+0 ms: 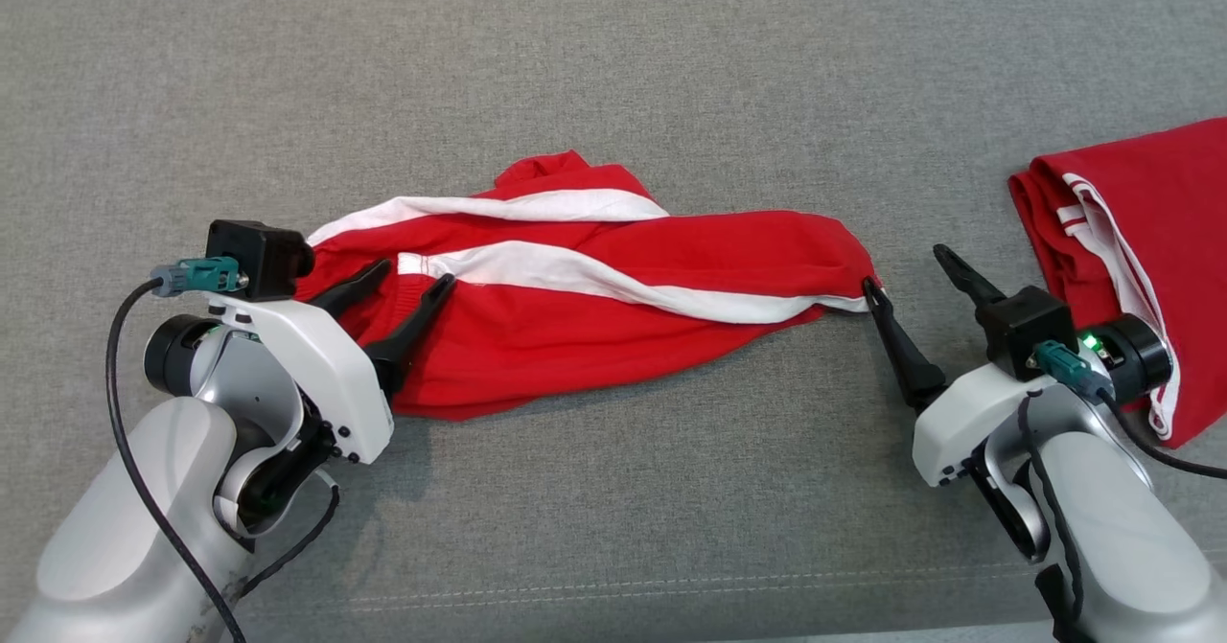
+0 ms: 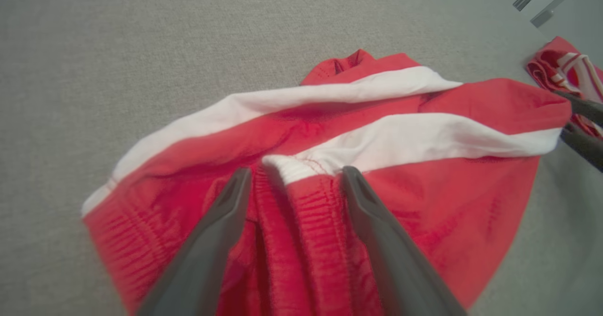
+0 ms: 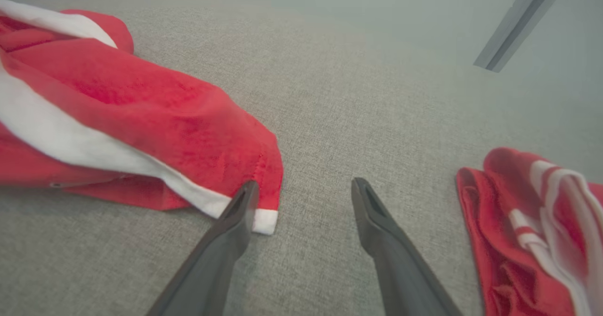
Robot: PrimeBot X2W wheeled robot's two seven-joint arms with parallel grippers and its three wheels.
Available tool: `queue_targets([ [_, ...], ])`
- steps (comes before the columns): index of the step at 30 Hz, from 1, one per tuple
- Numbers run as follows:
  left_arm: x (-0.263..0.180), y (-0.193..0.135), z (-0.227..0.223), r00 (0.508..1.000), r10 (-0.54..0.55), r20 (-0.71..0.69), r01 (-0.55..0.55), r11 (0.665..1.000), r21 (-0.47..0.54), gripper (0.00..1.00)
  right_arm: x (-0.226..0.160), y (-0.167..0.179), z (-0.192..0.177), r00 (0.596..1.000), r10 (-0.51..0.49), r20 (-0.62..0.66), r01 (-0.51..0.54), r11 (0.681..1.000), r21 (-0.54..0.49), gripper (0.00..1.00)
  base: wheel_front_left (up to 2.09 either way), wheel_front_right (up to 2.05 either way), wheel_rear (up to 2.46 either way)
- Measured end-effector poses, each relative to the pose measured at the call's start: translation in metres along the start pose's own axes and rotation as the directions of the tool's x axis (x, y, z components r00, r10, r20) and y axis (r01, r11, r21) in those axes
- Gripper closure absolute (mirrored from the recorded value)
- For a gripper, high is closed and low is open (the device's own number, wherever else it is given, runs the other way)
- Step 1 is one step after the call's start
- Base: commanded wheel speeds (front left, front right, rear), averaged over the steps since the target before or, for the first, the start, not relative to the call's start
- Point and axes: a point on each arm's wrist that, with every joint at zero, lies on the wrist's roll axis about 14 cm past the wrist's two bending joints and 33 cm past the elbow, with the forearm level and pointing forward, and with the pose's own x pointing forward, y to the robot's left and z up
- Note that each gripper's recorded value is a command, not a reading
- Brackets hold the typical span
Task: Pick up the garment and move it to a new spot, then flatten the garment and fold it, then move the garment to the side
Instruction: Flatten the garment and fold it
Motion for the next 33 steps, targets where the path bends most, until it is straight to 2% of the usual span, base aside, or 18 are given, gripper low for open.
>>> queue_targets([
  [10,-0.001,0.001,0.002,1.0,0.002,-0.004,-0.002,1.0,-0.006,0.0,0.004,0.02,-0.013,0.997,0.062,-0.041,-0.061,0.998,0.024,0.0,0.0,0.0,0.0],
  [11,-0.001,-0.001,0.002,1.0,-0.002,-0.003,0.002,1.0,-0.005,0.0,0.003,0.021,-0.014,0.997,0.065,-0.043,-0.063,0.998,0.027,0.45,0.0,0.0,0.0],
  [12,-0.001,-0.001,0.002,1.0,-0.002,-0.003,0.002,1.0,-0.005,0.1,0.003,0.021,-0.014,0.997,0.065,-0.043,-0.063,0.998,0.027,0.58,0.0,0.0,0.0],
  [13,-0.001,-0.005,0.005,1.0,-0.013,0.007,0.013,1.0,-0.001,0.5,0.003,0.023,-0.016,0.996,0.07,-0.053,-0.068,0.997,0.037,0.98,0.0,0.0,0.0],
  [14,-0.001,-0.007,0.007,1.0,-0.02,0.016,0.02,1.0,-0.001,1.0,0.002,0.025,-0.017,0.996,0.074,-0.054,-0.072,0.997,0.041,1.0,0.0,0.0,0.0],
  [21,-0.009,-0.02,0.021,0.996,-0.057,0.075,0.055,0.998,0.025,1.0,-0.004,0.015,-0.015,0.998,0.037,-0.044,-0.033,0.996,0.08,1.0,0.0,0.0,0.0],
  [27,-0.039,-0.036,0.011,0.99,-0.076,0.119,0.071,0.997,0.042,1.0,-0.032,0.007,-0.015,0.999,-0.039,0.007,0.036,0.978,0.205,1.0,0.0,0.0,0.0],
  [31,-0.065,-0.055,-0.011,0.99,-0.093,0.107,0.092,0.996,0.008,1.0,-0.065,0.004,-0.027,0.994,-0.106,-0.022,0.108,0.933,0.343,1.0,0.0,0.0,0.0],
  [32,-0.071,-0.061,-0.019,0.991,-0.098,0.096,0.1,0.995,-0.02,1.0,-0.074,0.006,-0.031,0.992,-0.116,-0.043,0.124,0.916,0.382,1.0,0.0,0.0,0.0],
  [33,-0.079,-0.066,-0.031,0.991,-0.117,0.064,0.121,0.99,-0.069,1.0,-0.087,0.012,-0.038,0.99,-0.109,-0.09,0.138,0.884,0.447,1.0,0.0,0.0,0.0],
])
